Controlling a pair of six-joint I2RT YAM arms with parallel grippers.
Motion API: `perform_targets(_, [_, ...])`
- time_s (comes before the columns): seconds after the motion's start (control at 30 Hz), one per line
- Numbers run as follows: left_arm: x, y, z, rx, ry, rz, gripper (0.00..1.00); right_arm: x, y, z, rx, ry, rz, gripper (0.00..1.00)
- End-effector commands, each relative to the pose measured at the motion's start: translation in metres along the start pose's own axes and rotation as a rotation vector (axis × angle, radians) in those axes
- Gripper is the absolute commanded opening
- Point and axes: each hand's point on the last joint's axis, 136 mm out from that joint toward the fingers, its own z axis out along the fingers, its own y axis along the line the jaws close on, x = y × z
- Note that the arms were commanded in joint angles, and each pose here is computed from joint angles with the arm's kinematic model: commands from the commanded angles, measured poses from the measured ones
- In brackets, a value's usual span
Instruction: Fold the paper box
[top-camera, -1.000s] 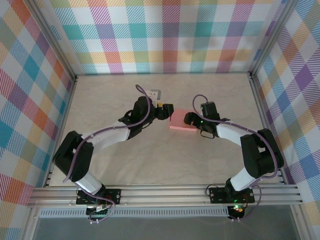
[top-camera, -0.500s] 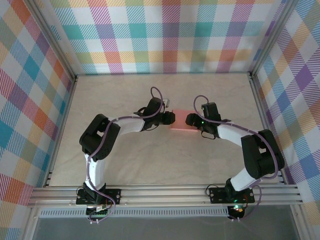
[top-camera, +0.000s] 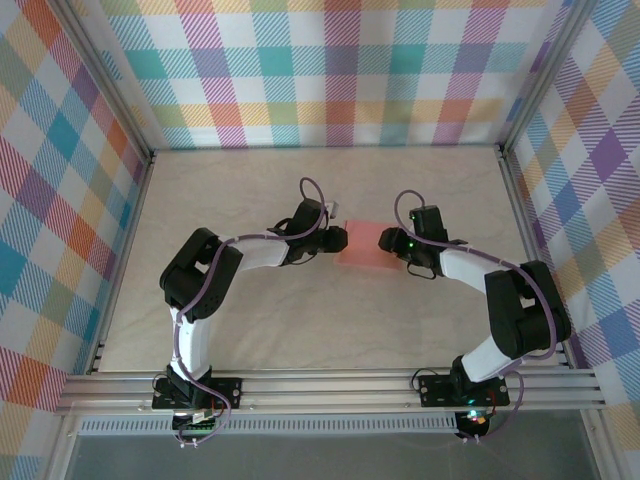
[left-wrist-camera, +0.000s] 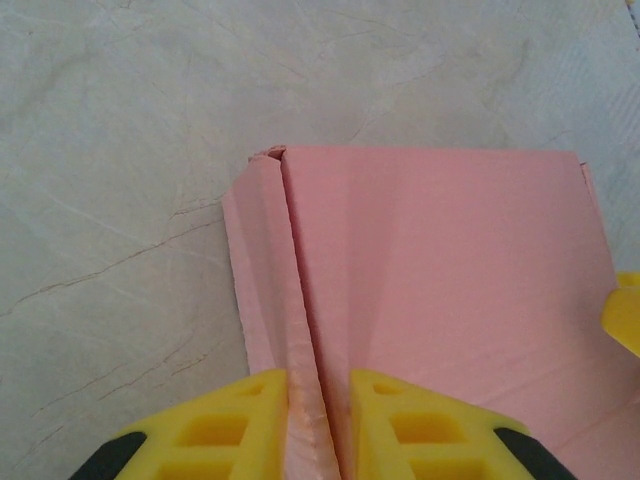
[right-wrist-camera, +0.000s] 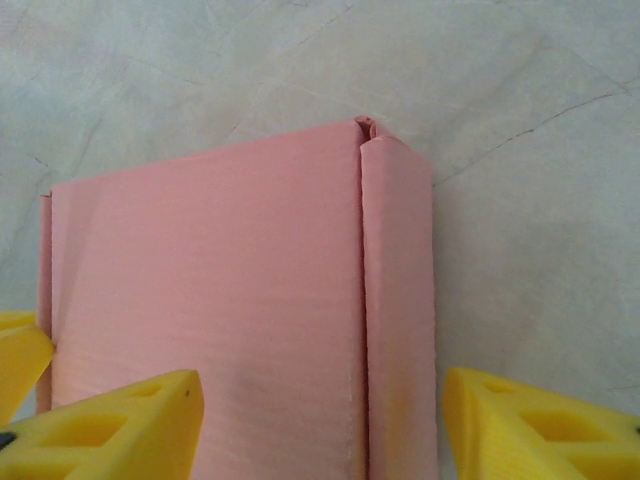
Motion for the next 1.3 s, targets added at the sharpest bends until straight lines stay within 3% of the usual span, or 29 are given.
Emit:
perform_targets(0.0, [0.023,0.025,0.008,-0.058,0.051,-0.030,0.22,-0.001,0.000,0.000,-0.024,-0.006,0.022,0.61])
perform_targets(0.17, [0.027,0.026,0.010,-0.051,0.062,-0.041,0.22,0.001,-0.006,0.003,-0.044,0.015,0.056,0.62])
perform_targets(0.43, [0.028,0.036,0.008,0.008,0.056,-0.137,0.21,0.004,0.006,0.008,-0.187,0.074,0.130,0.86])
perform_targets(0.67, [0.024,0.038,0.005,0.068,0.050,-0.201,0.21,0.006,0.020,0.007,-0.305,0.107,0.179,0.88])
perform_targets(1.03, [0.023,0.033,0.002,0.091,0.056,-0.175,0.23,-0.006,0.047,-0.006,-0.493,0.111,0.242,0.65])
perform_targets(1.27, [0.014,0.029,-0.007,0.086,0.032,-0.131,0.25,-0.008,0.047,-0.005,-0.510,0.117,0.272,0.48])
